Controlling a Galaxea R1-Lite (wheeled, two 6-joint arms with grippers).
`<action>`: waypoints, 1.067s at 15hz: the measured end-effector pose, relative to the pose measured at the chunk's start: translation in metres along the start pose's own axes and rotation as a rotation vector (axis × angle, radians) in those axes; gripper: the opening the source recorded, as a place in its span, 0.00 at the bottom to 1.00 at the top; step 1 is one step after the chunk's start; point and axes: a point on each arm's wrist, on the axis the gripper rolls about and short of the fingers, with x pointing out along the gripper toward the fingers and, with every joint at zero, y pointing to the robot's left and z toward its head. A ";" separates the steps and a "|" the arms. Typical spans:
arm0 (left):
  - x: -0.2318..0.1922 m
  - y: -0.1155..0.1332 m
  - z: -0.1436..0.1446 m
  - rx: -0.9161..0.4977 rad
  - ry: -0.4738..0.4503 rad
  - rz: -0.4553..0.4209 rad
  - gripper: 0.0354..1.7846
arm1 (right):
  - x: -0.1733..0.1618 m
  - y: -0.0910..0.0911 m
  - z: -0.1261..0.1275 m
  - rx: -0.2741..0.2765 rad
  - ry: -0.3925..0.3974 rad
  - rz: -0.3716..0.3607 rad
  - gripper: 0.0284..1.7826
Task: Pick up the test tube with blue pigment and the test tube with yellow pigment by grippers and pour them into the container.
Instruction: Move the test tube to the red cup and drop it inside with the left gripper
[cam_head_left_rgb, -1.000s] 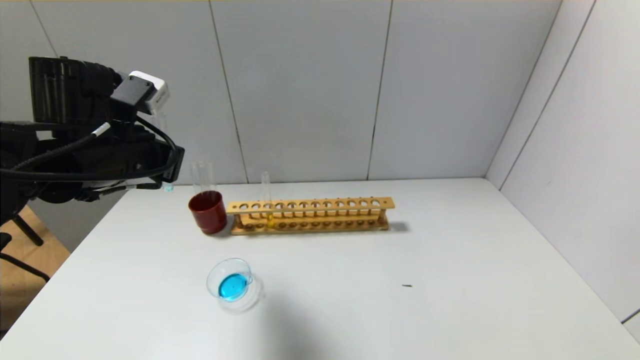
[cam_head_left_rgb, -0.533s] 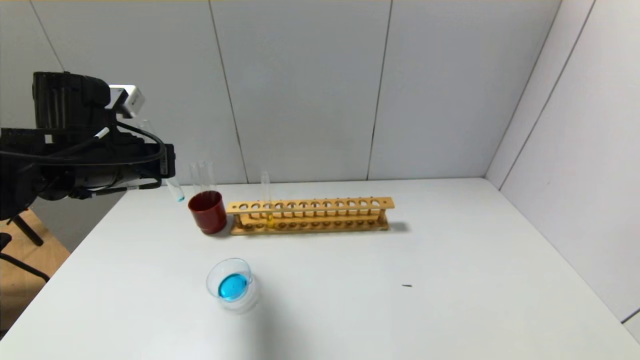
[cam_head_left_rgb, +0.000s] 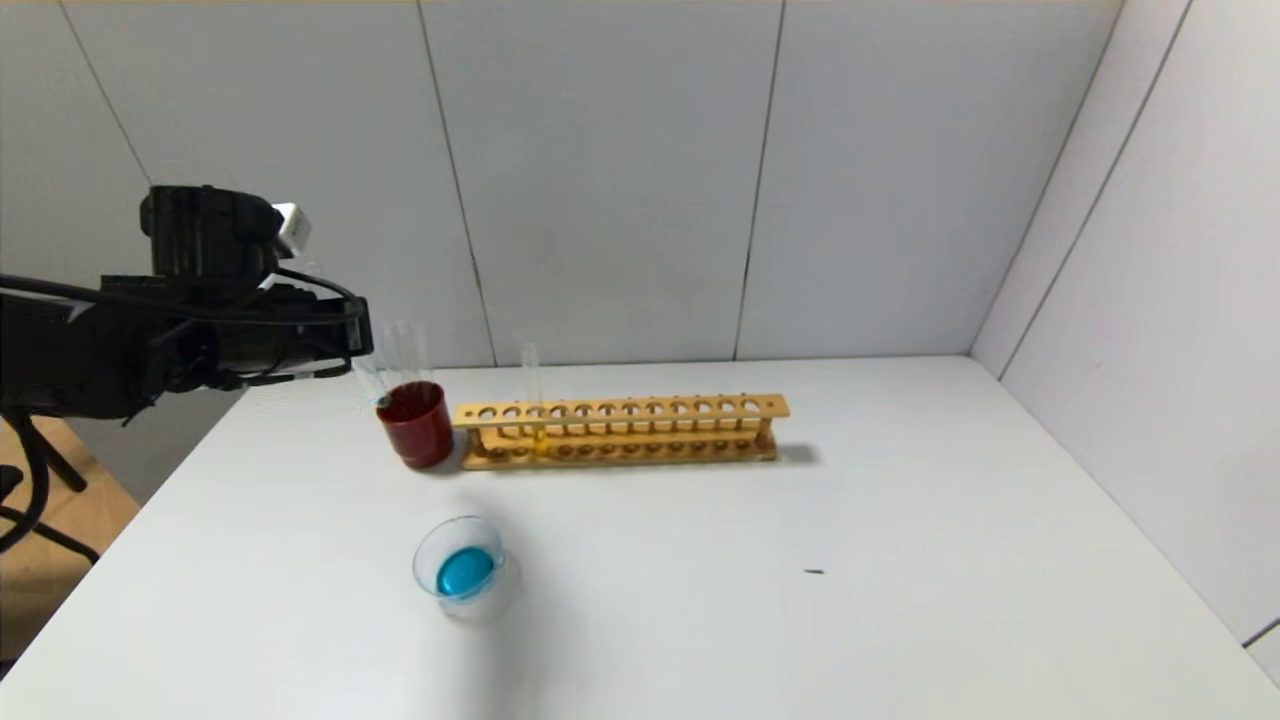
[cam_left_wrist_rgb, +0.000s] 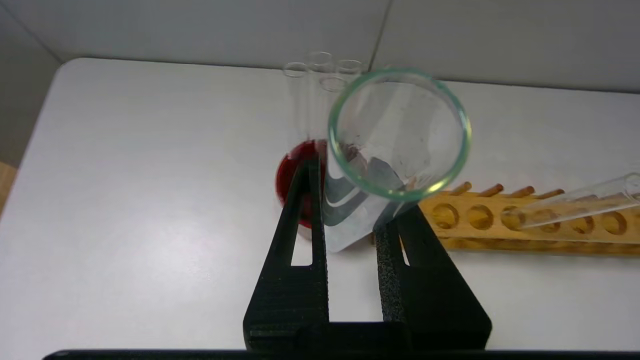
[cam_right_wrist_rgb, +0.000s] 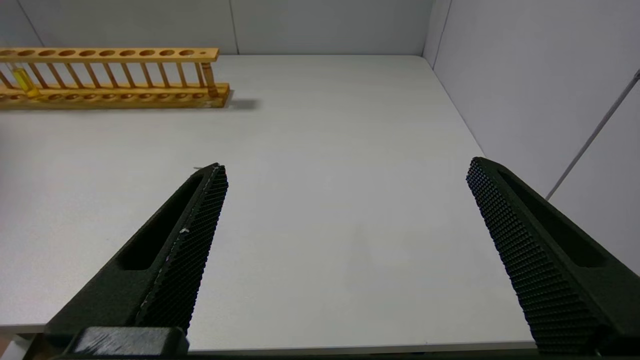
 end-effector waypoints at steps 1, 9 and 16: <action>0.006 0.001 -0.002 -0.007 0.001 -0.003 0.16 | 0.000 0.000 0.000 0.000 0.000 0.000 0.98; 0.049 0.012 -0.015 -0.022 0.004 0.024 0.16 | 0.000 0.000 0.000 0.000 0.000 0.000 0.98; 0.068 0.015 -0.029 -0.019 0.033 0.033 0.16 | 0.000 0.000 0.000 0.000 0.000 0.000 0.98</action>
